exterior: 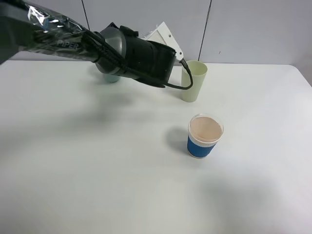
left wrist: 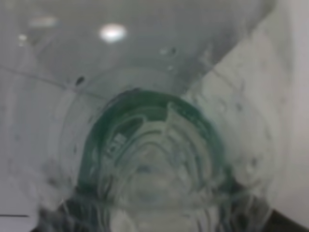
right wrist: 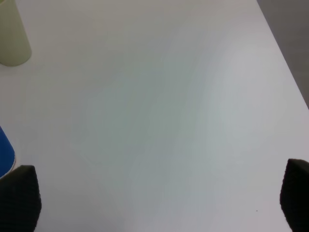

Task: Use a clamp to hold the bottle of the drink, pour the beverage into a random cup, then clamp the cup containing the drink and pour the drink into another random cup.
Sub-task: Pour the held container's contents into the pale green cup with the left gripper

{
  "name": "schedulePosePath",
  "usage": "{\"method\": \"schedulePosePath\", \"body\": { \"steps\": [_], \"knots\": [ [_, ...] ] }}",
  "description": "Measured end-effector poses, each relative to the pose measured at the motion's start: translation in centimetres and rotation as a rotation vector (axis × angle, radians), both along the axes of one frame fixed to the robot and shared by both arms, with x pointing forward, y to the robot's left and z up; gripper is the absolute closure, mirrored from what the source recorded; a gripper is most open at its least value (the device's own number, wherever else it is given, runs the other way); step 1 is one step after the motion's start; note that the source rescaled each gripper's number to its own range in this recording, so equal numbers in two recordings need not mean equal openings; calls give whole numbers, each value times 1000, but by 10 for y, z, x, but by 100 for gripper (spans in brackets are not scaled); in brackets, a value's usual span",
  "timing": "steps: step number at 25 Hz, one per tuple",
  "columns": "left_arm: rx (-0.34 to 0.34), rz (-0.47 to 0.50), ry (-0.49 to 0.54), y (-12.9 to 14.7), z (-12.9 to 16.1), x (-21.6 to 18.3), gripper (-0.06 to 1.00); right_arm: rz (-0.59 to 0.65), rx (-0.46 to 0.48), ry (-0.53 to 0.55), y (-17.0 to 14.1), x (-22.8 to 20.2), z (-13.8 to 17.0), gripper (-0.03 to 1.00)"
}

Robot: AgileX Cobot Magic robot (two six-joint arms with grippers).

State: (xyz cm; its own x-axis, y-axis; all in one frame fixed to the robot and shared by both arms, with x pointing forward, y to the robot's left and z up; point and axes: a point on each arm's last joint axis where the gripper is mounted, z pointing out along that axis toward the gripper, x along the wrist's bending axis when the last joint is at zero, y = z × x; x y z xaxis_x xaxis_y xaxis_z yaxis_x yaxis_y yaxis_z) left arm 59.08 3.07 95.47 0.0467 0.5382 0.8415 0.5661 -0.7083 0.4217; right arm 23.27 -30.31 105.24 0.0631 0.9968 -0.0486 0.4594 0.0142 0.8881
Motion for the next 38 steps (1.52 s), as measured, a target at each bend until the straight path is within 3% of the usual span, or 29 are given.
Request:
{"method": "schedulePosePath", "body": {
  "steps": [7,21,38],
  "knots": [
    [74,-45,27,-19,-4,13,94,0,0,0,0,0,0,-3],
    [126,-68,48,-32,-18,24,94,0,0,0,0,0,0,-3],
    [297,-173,-72,-39,-14,33,94,0,0,0,0,0,0,-3]
  ]
}}
